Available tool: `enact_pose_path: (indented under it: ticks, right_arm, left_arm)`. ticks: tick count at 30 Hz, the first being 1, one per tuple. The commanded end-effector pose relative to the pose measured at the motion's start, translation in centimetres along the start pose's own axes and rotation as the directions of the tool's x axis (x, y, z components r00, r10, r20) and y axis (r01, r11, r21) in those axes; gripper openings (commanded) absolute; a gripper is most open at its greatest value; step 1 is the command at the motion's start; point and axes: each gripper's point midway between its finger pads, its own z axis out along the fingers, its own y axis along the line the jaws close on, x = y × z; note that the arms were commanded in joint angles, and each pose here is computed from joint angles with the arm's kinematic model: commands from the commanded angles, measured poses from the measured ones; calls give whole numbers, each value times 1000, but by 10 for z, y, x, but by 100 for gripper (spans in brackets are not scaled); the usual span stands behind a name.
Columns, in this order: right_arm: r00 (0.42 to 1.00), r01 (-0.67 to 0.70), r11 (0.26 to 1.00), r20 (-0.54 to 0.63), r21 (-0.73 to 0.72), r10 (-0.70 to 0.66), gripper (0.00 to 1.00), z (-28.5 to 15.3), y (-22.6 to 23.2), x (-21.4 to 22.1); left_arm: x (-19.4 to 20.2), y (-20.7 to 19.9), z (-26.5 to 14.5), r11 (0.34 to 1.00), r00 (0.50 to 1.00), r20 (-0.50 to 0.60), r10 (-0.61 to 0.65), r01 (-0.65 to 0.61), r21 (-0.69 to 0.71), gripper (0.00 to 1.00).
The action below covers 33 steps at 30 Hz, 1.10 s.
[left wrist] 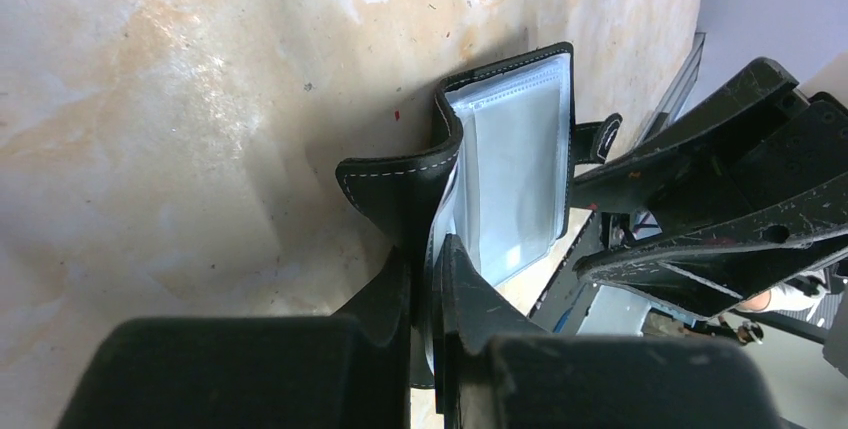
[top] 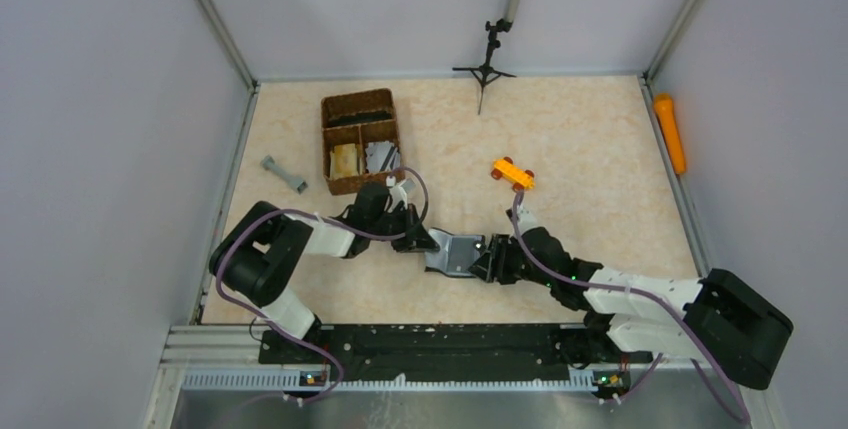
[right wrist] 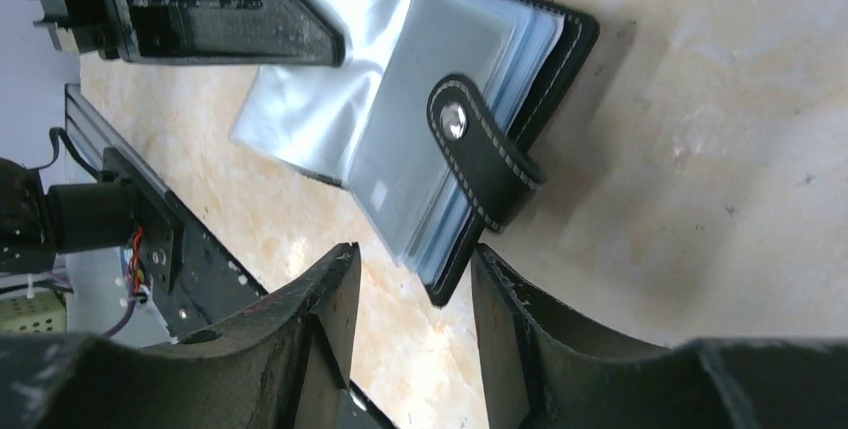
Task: Take the credit cards out of the card holder
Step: Remove the credit card from the card holder.
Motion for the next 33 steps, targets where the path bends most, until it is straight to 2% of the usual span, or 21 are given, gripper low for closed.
enact_pose_path:
  ticks: [1, 11, 16, 23, 27, 33]
  right_arm:
    - [1000, -3, 998, 25, -61, 4, 44, -9, 8, -3]
    - [999, -3, 1000, 46, -16, 3, 38, -9, -1, -5]
    - [999, -6, 1000, 44, -13, 6, 29, -3, 3, -10]
    - [998, -19, 1000, 66, -21, 20, 22, 0, 5, -14]
    - [997, -24, 1000, 79, -9, 25, 23, 1, 3, -17]
    - [997, -35, 999, 74, 15, 34, 31, 5, -1, -16]
  left_arm:
    - [-3, 10, 4, 998, 999, 12, 41, -40, -55, 4]
    - [0, 5, 9, 996, 998, -7, 65, -65, -54, 4]
    - [2, 7, 10, 994, 997, -15, 75, -76, -72, 4]
    - [4, 7, 11, 990, 995, -30, 98, -101, -101, 3]
    - [6, 8, 12, 987, 993, -42, 110, -114, -112, 3]
    - [8, 10, 13, 983, 991, -57, 122, -129, -132, 3]
